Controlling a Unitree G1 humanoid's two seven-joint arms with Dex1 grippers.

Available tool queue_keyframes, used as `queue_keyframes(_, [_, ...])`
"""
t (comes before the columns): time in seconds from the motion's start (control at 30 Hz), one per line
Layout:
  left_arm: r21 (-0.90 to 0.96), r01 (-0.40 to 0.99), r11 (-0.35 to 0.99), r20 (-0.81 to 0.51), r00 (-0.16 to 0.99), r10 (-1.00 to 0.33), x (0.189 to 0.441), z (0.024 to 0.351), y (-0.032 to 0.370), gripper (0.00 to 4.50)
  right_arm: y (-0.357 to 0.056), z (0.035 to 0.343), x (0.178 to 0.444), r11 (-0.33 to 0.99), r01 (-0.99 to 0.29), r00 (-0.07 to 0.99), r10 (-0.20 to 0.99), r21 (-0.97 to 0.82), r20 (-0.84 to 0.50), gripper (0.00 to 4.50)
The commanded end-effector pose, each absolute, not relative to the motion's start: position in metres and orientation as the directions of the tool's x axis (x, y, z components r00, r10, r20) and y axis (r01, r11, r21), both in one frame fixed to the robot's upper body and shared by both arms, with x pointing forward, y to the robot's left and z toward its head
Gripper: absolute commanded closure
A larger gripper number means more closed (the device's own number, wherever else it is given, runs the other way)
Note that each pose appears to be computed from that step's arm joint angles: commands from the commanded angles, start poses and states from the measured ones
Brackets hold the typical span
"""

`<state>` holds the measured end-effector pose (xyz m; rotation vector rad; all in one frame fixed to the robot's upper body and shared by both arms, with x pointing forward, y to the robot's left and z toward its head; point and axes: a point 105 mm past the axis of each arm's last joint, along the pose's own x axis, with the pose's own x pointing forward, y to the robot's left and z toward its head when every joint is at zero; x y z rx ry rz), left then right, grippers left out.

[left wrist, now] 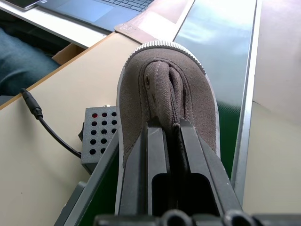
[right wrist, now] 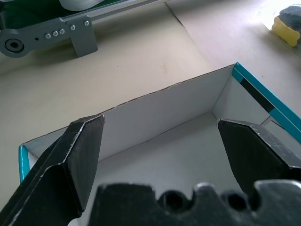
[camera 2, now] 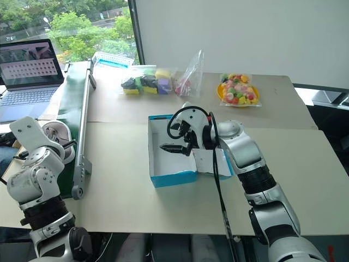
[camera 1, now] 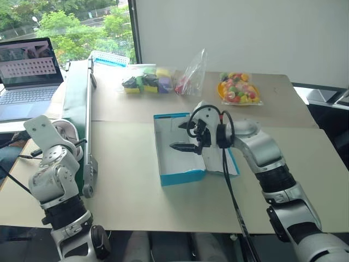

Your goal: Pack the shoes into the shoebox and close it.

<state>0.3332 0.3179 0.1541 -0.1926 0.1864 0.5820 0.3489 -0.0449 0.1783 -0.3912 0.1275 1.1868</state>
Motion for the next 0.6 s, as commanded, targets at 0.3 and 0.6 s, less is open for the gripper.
queue_keyframes(0.3, [-0.034, 0.133, 0.991, 0.218, 0.968, -0.123, 0.361, 0.265, 0.192, 4.43, -0.061, 0.279, 0.361, 0.430, -0.895, 0.443, 0.889, 0.122, 0.114, 0.00])
queue_keyframes(0.6, [-0.056, 0.486, 0.872, 0.256, 0.851, -0.458, 0.356, 0.280, 0.094, 4.43, -0.075, 0.298, 0.369, 0.421, -0.826, 0.512, 0.839, 0.374, 0.184, 0.00])
